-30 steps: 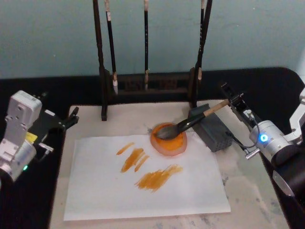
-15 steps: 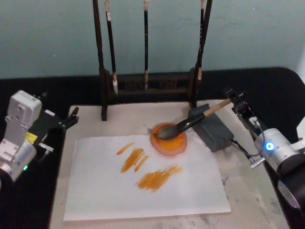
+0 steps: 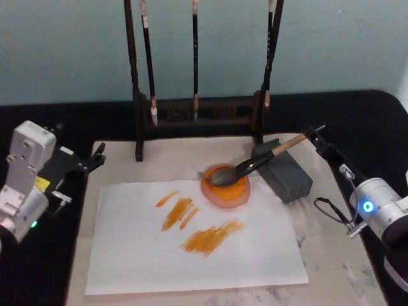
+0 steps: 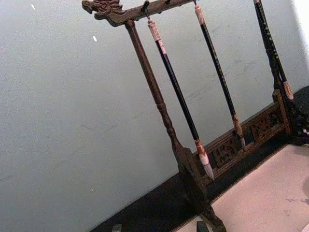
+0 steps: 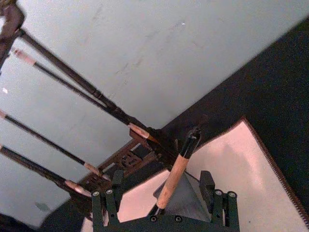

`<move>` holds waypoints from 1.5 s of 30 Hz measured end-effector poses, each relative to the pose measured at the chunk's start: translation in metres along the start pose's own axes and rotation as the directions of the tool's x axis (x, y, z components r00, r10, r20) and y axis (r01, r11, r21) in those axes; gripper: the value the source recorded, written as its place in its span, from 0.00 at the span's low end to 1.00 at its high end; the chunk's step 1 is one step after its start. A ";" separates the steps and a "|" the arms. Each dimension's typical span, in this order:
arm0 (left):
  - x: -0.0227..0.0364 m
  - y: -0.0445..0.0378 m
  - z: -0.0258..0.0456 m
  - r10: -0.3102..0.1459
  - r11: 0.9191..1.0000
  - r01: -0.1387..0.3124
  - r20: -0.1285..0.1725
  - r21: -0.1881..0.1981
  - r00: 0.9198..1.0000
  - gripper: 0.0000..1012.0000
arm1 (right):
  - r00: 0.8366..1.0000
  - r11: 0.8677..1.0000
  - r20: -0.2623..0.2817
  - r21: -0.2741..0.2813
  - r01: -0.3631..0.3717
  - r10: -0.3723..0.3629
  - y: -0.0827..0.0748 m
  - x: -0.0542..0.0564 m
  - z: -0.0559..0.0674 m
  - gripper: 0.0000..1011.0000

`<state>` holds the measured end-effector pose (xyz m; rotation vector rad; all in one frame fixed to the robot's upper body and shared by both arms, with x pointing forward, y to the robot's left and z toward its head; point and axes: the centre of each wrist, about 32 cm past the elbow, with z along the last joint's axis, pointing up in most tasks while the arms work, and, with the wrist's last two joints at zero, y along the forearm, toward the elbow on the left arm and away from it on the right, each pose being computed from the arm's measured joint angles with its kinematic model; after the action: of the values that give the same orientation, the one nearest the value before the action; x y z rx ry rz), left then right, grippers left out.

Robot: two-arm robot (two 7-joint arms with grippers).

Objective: Pick up the brush from the inkstone, write on the paper, then place the brush back to its original position.

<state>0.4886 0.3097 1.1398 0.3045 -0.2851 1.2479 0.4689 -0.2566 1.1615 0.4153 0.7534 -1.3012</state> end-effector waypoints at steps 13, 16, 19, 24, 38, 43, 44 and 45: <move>0.0000 0.0000 0.0000 0.000 1.000 0.000 0.000 0.000 1.000 0.99 | 0.945 0.998 0.325 0.036 -0.046 0.032 -0.007 -0.007 0.013 0.99; 0.0000 0.0000 0.0000 0.000 1.000 0.000 0.000 0.000 1.000 0.99 | 0.912 0.997 0.406 0.010 -0.071 0.061 -0.001 -0.007 0.018 0.99; 0.0000 0.0000 0.0000 0.000 1.000 0.000 0.000 0.000 1.000 0.99 | 0.876 0.997 0.476 -0.010 -0.079 0.074 0.004 -0.008 0.020 0.99; 0.0000 0.0000 0.0000 0.000 1.000 0.000 0.000 0.000 1.000 0.99 | 0.802 0.997 0.593 -0.033 -0.068 0.074 0.010 -0.010 0.017 0.99; 0.0000 0.0000 0.0000 0.000 1.000 0.000 0.000 0.000 1.000 0.99 | 0.712 0.997 0.700 0.006 -0.079 0.052 0.006 0.004 -0.005 0.99; 0.0000 0.0000 0.0000 0.000 1.000 0.000 0.000 0.000 1.000 0.99 | 0.681 0.996 0.730 0.018 -0.089 0.048 0.004 0.011 -0.011 0.99; 0.0000 0.0000 0.0000 0.000 1.000 0.000 0.000 0.000 1.000 0.99 | 0.669 0.996 0.741 0.017 -0.090 0.048 0.003 0.012 -0.013 0.99; 0.0000 0.0000 0.0000 0.000 1.000 0.000 0.000 0.000 1.000 0.99 | 0.663 0.996 0.747 0.017 -0.090 0.047 0.003 0.013 -0.014 0.99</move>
<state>0.4886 0.3097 1.1398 0.3045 -0.2850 1.2480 0.4695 -0.2560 1.1425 -0.0812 -0.0073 -1.2707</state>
